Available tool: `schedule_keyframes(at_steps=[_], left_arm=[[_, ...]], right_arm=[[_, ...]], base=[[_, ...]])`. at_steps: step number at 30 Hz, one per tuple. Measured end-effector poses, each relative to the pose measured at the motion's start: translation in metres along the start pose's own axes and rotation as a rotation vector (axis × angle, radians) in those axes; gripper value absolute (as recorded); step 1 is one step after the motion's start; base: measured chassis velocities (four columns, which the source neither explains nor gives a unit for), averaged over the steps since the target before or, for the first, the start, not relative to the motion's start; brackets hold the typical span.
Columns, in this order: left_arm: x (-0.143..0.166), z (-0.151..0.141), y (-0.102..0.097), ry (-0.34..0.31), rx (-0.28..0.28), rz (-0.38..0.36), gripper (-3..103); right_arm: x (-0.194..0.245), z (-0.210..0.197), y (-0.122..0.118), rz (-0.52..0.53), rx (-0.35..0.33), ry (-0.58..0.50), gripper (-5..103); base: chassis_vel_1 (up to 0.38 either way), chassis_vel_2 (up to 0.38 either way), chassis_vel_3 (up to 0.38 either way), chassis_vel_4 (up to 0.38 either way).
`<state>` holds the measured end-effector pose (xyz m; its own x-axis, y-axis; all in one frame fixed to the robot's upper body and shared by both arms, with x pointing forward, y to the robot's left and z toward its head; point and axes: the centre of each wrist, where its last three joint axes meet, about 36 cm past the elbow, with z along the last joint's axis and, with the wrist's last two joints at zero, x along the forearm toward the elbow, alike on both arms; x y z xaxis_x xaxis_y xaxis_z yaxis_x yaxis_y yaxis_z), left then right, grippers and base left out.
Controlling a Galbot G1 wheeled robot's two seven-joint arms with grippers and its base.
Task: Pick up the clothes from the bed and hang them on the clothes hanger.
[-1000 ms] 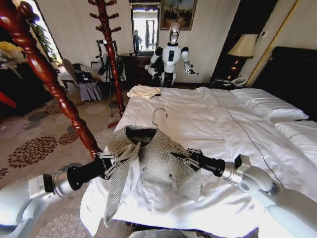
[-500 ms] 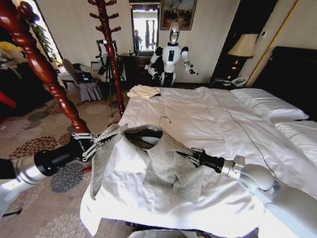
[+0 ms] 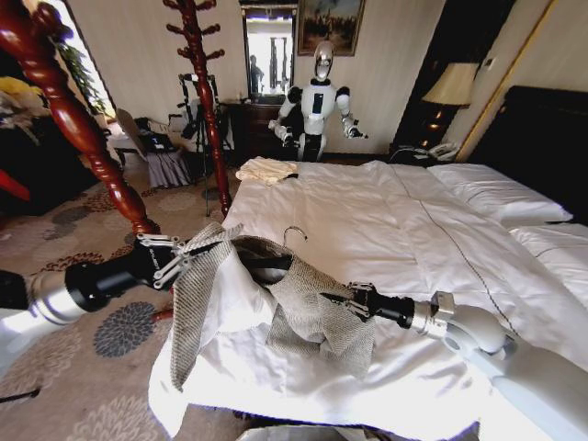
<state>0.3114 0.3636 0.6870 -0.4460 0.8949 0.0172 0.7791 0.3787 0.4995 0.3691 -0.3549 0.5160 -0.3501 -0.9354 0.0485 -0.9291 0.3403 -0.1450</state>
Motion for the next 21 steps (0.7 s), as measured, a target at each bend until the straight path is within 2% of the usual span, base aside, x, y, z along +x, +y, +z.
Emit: schedule_keyframes(at_steps=[4, 9, 14, 18, 20, 21], left_arm=[[-0.01, 0.001, -0.005, 0.037, -0.004, 0.09, 0], [-0.013, 0.006, -0.01, 0.061, -0.004, 0.139, 0], [-0.013, 0.015, -0.014, 0.074, -0.005, 0.144, 0], [-0.012, 0.03, -0.021, 0.085, -0.002, 0.137, 0], [-0.011, 0.031, -0.022, 0.086, -0.002, 0.135, 0], [-0.011, 0.034, -0.023, 0.086, -0.007, 0.126, 0]], right_arm=[[-0.008, -0.007, 0.004, -0.02, -0.058, -0.092, 20], [-0.013, -0.016, 0.007, -0.02, -0.098, -0.166, 20], [-0.016, -0.021, 0.01, -0.011, -0.141, -0.218, 20], [-0.021, -0.025, 0.018, -0.006, -0.228, -0.304, 20], [-0.022, -0.026, 0.019, -0.006, -0.236, -0.311, 20], [-0.023, -0.027, 0.02, -0.002, -0.261, -0.334, 20]], base=[[0.0, 0.0, 0.0, 0.0], [0.0, 0.0, 0.0, 0.0], [0.0, 0.0, 0.0, 0.0], [0.0, 0.0, 0.0, 0.0], [0.0, 0.0, 0.0, 0.0], [0.0, 0.0, 0.0, 0.0]])
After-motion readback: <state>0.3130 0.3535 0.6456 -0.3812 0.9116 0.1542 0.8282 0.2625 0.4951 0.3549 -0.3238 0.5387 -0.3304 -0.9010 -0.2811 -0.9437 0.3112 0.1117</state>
